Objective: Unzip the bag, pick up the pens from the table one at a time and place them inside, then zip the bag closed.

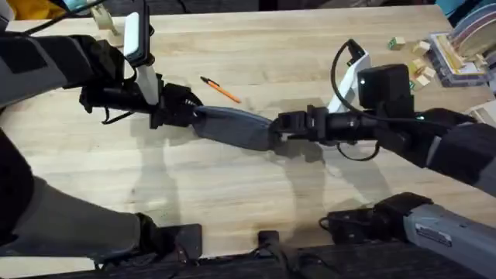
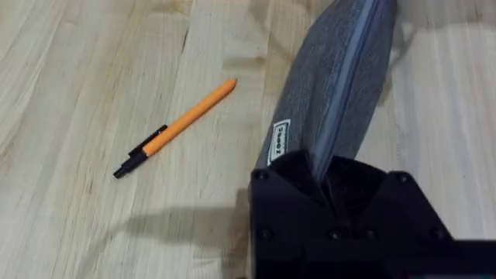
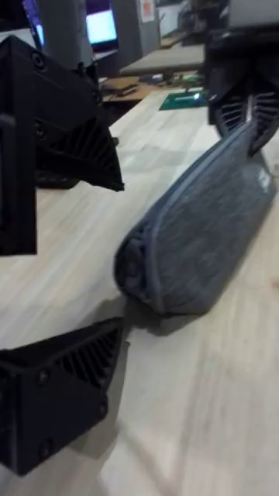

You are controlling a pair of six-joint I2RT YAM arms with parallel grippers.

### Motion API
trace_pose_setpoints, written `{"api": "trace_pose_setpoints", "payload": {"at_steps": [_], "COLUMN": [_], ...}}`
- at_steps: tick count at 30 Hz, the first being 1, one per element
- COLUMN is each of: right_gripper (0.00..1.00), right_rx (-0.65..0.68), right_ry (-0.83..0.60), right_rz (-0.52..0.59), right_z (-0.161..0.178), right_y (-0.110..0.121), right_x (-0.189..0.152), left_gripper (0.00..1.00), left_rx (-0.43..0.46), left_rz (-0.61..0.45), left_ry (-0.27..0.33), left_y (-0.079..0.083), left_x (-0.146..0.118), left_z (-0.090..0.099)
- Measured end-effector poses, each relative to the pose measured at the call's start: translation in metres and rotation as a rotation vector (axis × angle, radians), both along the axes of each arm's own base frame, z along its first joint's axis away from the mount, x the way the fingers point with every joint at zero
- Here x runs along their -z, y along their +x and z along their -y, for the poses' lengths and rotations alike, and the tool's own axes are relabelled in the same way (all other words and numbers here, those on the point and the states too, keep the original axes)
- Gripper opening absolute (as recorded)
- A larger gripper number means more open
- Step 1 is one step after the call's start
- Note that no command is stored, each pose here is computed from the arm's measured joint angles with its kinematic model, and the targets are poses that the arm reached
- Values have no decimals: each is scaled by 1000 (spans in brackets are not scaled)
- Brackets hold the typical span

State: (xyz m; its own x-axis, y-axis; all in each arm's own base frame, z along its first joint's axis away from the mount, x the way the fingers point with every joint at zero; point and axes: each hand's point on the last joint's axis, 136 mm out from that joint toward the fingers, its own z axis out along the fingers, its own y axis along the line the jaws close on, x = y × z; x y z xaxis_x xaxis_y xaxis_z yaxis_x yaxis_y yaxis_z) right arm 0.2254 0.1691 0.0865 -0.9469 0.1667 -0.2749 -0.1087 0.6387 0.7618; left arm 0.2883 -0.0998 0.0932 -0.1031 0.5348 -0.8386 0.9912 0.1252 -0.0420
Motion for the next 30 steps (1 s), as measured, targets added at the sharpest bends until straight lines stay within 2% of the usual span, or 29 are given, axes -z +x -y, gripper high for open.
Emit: {"api": "trace_pose_setpoints", "payload": {"at_steps": [5, 13, 27, 30], "right_gripper": [996, 996, 996, 996], "right_rx": [4, -16, -40, -89], "right_ry": [39, 84, 172, 241], "right_rz": [4, -59, 1, 34], "right_z": [-5, -12, -22, -30], "right_y": [8, 3, 12, 10], "right_x": [-2, 1, -20, -35], "left_gripper": [42, 42, 42, 42], "left_rx": [0, 0, 0, 0], "left_rz": [0, 0, 1, 2], "left_ry": [0, 0, 0, 0], "left_y": [0, 0, 0, 0], "left_x": [0, 0, 0, 0], "left_z": [0, 0, 0, 0]}}
